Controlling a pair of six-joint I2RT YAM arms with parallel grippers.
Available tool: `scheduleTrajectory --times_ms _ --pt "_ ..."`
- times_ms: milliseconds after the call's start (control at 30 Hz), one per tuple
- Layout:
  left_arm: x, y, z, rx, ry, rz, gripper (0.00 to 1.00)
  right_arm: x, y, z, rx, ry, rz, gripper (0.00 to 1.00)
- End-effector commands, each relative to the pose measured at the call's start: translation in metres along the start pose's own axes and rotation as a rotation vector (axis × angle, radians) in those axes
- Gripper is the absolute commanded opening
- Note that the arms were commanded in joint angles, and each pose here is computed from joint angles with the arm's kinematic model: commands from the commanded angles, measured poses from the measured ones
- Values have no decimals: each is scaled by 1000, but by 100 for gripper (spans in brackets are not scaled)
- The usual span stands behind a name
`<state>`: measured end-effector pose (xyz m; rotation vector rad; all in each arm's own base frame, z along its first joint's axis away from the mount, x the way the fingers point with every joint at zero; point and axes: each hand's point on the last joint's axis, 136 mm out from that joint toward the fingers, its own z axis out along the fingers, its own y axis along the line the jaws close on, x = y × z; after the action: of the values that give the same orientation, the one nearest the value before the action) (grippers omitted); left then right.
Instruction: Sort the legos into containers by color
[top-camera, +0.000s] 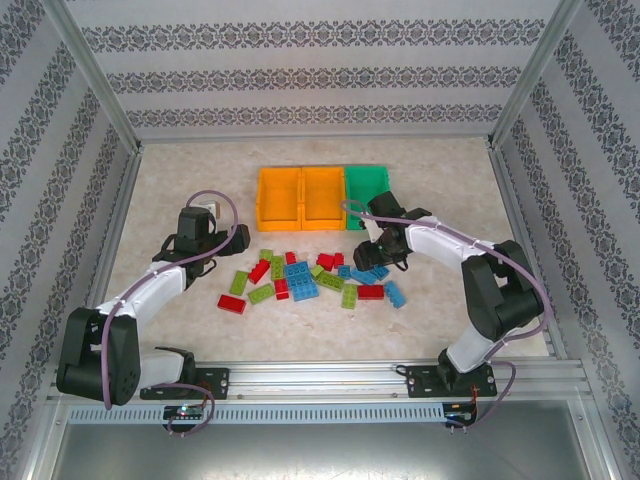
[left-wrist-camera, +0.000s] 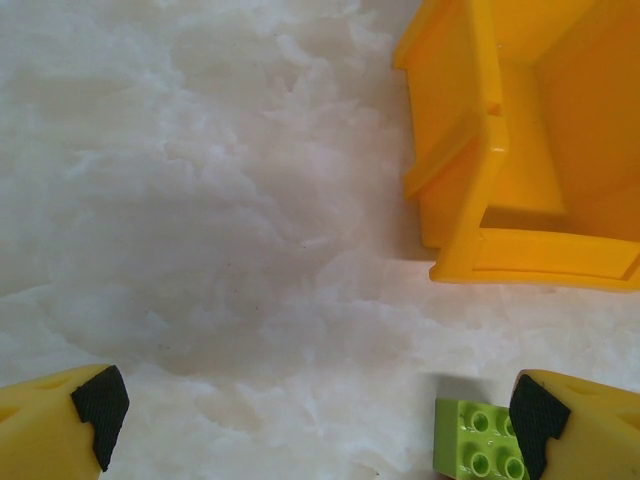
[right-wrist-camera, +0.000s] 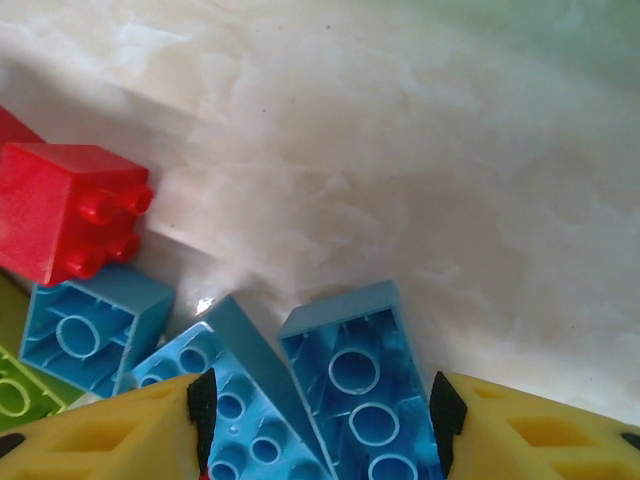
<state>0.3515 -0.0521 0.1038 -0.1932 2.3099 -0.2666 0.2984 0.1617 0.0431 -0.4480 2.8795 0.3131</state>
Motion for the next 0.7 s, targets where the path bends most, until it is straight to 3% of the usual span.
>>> scheduleTrajectory --times_ms 0,667 --pt "2 -5 -5 30 -16 -24 100 -4 -6 5 43 0 32 59" --pt "5 -4 -2 25 -6 -27 100 -2 -35 13 157 15 115 51"
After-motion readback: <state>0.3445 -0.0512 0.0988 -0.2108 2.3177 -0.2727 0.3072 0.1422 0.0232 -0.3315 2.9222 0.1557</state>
